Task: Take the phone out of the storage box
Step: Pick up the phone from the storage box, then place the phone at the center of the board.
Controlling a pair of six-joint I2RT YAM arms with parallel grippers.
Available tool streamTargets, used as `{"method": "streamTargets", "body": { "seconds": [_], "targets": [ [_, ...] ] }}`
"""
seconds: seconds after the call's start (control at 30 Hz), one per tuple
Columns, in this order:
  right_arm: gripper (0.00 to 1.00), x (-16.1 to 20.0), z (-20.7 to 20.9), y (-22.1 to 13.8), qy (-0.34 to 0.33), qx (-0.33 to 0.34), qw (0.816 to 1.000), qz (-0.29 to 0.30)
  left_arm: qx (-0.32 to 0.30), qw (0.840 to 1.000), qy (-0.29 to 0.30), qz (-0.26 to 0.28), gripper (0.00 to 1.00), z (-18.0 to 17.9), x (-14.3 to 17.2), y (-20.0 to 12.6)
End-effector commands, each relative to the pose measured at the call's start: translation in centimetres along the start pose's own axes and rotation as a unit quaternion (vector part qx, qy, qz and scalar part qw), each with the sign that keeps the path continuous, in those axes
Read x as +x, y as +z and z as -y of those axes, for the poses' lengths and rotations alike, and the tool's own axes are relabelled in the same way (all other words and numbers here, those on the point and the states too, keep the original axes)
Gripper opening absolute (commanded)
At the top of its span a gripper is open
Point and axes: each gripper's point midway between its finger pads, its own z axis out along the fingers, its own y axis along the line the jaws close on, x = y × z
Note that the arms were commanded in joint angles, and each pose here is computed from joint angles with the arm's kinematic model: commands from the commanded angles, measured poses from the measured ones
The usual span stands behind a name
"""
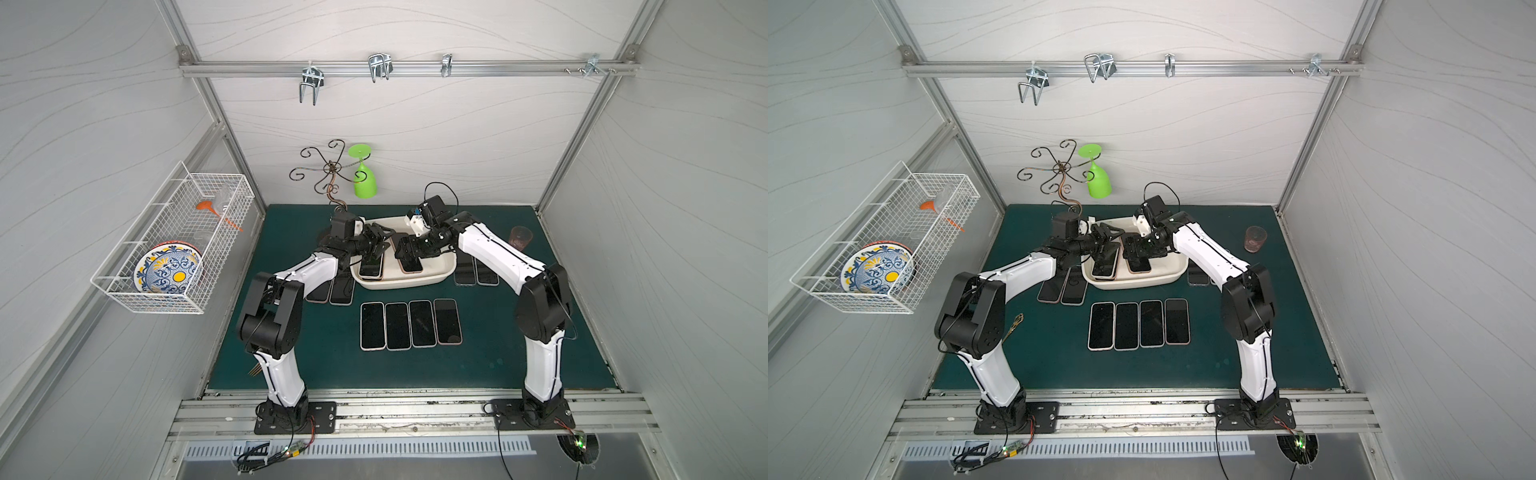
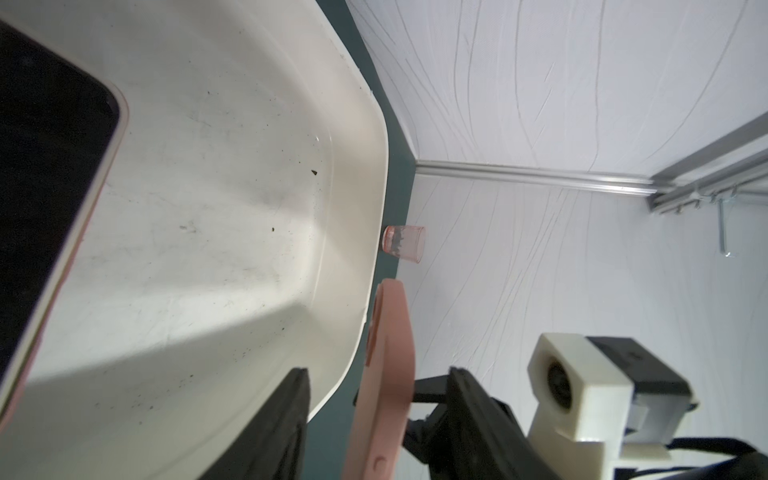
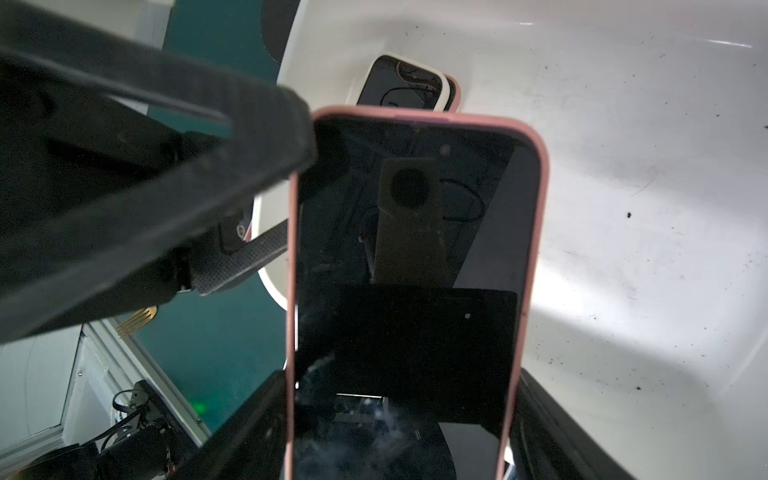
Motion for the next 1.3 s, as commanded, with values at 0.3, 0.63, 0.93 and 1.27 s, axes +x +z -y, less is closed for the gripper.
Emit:
{"method": "streamTargets", "body": {
  "seconds": [0.3,0.63,0.93,1.27],
  "targets": [
    [0.00,-0.7,-2.3,-1.5,-0.002,-0.034,0.999,0.008,0.035,0.998,0.030,-0.031,0.01,1.8,1.3,0.9],
    [0.82,-0.9,-2.2,-3.2,0.026,-0.118,0.993,0.013,0.059,0.996,0.048,-0.044,0.00,3.4,1.6,-0.2],
    [0.99,-1.6,-0.2,-7.3,0.096,-0.291,0.950,0.052,0.132,0.984,0.088,-0.075,0.00,7.7,2.6,-2.7],
    [0.71,-2.4,-2.5,-7.5,0.115,-0.412,0.903,0.034,0.166,0.978,0.092,-0.081,0.00,9.2,3.5,-3.8]
  ]
}}
